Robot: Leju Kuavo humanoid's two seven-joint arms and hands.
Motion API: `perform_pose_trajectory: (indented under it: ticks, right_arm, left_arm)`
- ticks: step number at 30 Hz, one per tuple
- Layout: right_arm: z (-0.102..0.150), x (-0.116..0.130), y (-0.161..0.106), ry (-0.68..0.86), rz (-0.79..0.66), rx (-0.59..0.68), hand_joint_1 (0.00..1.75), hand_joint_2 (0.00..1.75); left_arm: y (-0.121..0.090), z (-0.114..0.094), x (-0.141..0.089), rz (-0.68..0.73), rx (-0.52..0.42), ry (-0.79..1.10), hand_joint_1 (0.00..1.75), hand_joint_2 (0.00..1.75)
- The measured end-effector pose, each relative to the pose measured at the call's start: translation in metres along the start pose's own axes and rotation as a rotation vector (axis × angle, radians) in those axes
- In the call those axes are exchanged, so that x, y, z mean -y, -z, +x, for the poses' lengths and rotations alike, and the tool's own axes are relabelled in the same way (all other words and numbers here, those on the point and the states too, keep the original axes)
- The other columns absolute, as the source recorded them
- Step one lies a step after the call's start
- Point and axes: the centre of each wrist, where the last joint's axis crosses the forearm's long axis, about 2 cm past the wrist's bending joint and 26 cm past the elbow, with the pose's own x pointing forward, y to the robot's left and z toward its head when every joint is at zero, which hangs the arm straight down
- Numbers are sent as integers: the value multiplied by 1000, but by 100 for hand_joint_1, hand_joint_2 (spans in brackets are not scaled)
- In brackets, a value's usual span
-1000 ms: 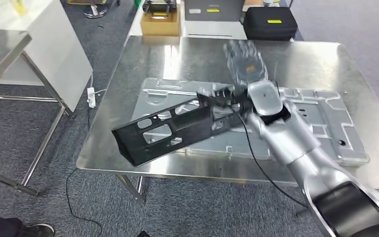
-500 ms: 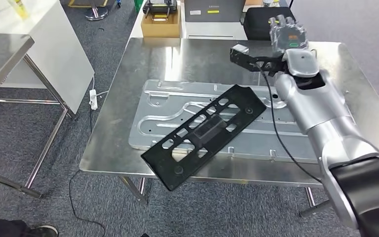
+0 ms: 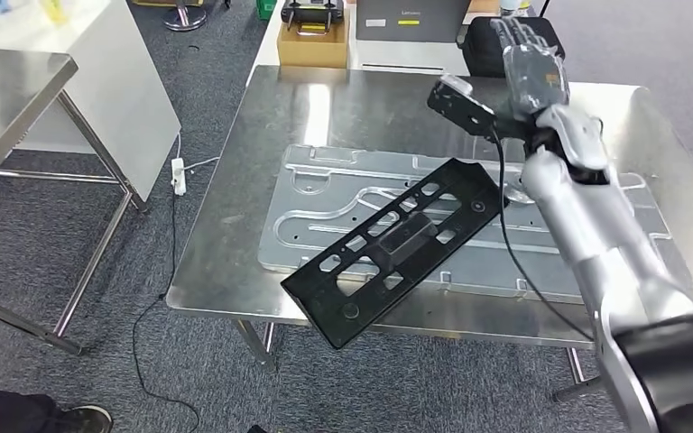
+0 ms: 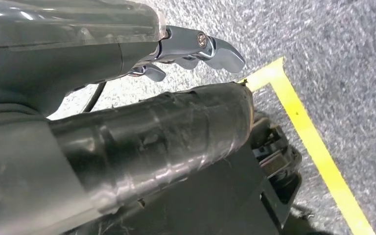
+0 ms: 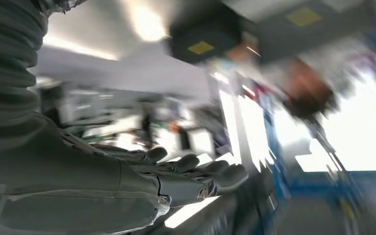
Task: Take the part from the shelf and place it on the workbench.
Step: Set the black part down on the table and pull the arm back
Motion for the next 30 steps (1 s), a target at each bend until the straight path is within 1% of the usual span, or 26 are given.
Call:
perform_pose_trajectory:
  ticks: [4, 7, 10, 13, 16, 20, 26, 30]
  right_arm:
    - [-8, -30, -73, 131, -189, 124, 0, 175]
    - [-8, -43, -125, 176, -308, 176, 0, 175]
    - [-7, -51, -175, 205, -400, 188, 0, 175]
    - [-5, -52, -212, 234, -466, 171, 0, 175]
    - [-3, -51, -243, 256, -521, 147, 0, 175]
    - [0, -53, -276, 281, -546, 110, 0, 175]
    - [0, -57, -312, 281, -549, 30, 0, 175]
    - [-1, -59, -327, 285, -559, -17, 0, 175]
  left_arm:
    - [-2, -7, 1, 25, -2, -17, 0, 0]
    - [-3, -10, 1, 44, -5, -31, 0, 0]
    - [-4, -13, 2, 60, -10, -40, 0, 0]
    - [-5, -16, 1, 81, -18, -42, 0, 0]
    - [-5, -16, 0, 105, -22, -36, 0, 0]
    - [-6, -18, -1, 133, -33, -33, 0, 0]
    - [-6, -19, -1, 146, -38, -35, 0, 0]
    - [-6, -19, -2, 149, -42, -39, 0, 0]
